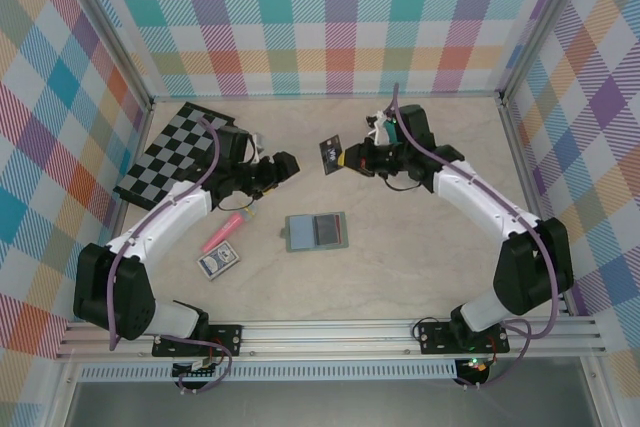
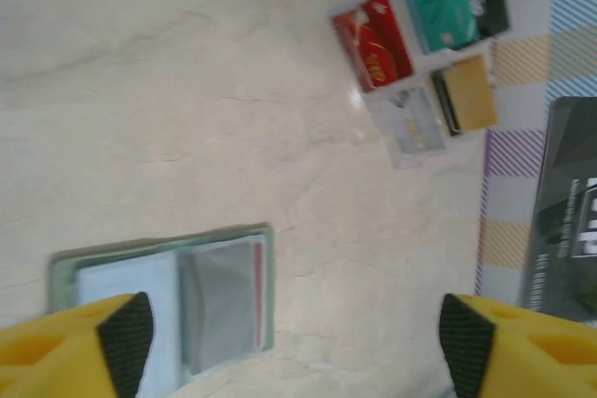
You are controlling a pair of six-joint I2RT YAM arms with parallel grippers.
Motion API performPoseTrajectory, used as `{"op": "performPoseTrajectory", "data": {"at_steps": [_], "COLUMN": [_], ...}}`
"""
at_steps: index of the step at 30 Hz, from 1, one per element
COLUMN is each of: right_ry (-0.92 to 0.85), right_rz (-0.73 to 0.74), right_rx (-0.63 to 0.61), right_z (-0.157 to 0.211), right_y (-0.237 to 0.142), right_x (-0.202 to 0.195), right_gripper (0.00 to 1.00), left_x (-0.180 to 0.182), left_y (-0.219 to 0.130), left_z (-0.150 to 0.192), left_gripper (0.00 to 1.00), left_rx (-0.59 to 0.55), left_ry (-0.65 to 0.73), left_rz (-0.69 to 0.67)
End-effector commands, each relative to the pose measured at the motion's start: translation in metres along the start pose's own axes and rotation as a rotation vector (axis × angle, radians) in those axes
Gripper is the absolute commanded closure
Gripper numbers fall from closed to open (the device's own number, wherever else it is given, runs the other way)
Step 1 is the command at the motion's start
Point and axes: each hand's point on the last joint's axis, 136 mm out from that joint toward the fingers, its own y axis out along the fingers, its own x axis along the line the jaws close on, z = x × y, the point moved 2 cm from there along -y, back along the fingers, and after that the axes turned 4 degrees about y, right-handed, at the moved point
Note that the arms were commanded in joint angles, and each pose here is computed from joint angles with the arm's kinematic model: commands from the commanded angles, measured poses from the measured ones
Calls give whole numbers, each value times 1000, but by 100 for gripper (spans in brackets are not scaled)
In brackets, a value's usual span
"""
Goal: Take the credit cards out of the card holder
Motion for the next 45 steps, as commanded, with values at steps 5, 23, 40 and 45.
{"op": "performPoseTrajectory", "data": {"at_steps": [5,23,40,45], "right_ry": [-211,-887,-937,-936], "right_rz": [494,699,703,698], "right_rx": [-47,-25,140,211], "right_z": [-36,-155,-187,-178], "right_y": [-20,-50,-38,-33], "right_x": [-52,-81,-132,-149], "right_gripper": [100,100,100,100], "left_x": [39,40,34,35], "left_y": [-23,-31,-18,-16], "left_z": [-1,8,11,13], "left_gripper": [4,0,0,0], "left_rx": [-64,-44,-2,3], "left_ry": [79,135,109,103], "left_rz": [-230,-227,-170,-169]}}
